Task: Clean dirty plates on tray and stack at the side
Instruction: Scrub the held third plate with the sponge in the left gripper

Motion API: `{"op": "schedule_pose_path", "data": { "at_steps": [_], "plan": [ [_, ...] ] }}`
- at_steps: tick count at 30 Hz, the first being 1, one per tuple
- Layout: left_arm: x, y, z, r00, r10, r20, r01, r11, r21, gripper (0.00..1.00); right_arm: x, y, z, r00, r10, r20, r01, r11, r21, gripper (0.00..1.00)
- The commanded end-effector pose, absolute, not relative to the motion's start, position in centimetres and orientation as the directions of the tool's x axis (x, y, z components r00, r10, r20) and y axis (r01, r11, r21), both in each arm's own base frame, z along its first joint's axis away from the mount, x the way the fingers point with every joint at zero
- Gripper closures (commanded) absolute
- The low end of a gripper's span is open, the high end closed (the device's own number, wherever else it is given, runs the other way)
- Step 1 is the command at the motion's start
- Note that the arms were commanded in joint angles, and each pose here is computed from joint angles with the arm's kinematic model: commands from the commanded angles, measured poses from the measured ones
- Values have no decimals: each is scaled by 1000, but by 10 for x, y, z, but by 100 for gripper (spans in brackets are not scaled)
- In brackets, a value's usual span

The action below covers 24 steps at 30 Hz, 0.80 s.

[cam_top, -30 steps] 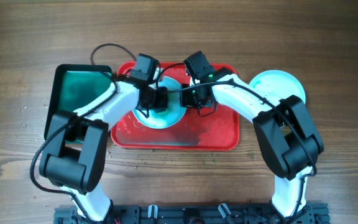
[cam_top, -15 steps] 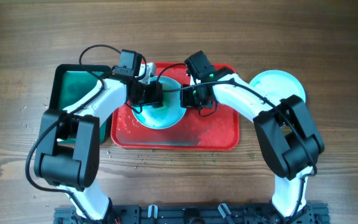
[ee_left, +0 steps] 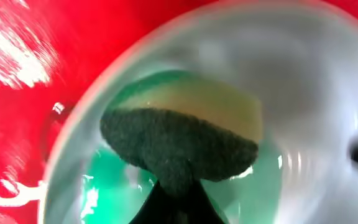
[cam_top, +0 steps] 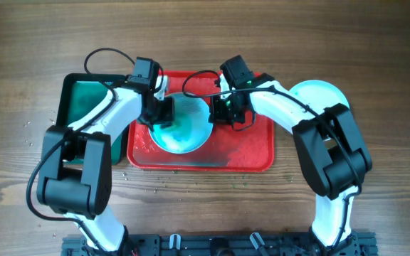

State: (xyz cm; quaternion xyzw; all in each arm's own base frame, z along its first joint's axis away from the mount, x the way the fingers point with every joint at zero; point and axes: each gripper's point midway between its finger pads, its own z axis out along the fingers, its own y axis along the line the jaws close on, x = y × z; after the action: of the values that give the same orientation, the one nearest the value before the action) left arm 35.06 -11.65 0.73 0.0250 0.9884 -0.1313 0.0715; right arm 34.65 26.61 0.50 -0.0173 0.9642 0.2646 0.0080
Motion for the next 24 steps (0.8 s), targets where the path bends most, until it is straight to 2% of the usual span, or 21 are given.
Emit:
{"op": "schedule_pose_path", "data": {
  "at_steps": [1,6,8,9,10,13,18,21,24],
  "plan": [
    [306,-144,6,-974,222,-50,220,864,-453,96,352,264,0,-999,-45,-28,-53,835,548,96],
    [298,-147,8,-966,255,-37,240,842,-482,96,368,260,9,-996,-56,-70,-87,778,622,96],
    [303,-143,4,-974,225,-38,219,872,-438,96,374,257,12,-996,-43,-83,-86,767,636,96],
    [315,-117,-8,-999,40,-10,41,969,-242,96,377,256,13,-995,-37,-91,-86,766,638,96],
    [319,-106,-11,-998,-50,-23,-46,988,-148,96,378,255,13,-995,-33,-93,-85,765,638,96],
    [334,-102,-11,-969,-199,-145,-202,979,4,96,380,253,13,-995,-27,-94,-81,766,638,96],
    [336,-154,-7,-968,-112,-223,-108,994,-29,96,380,253,13,-995,-27,-93,-81,765,638,96],
    [335,-159,-7,-959,-161,-234,-158,987,-33,96,380,253,13,-995,-28,-92,-81,766,638,96],
    [362,-157,0,-918,-235,-321,-218,972,-89,96,376,251,11,-997,-29,-76,-71,770,634,96]
  ]
}}
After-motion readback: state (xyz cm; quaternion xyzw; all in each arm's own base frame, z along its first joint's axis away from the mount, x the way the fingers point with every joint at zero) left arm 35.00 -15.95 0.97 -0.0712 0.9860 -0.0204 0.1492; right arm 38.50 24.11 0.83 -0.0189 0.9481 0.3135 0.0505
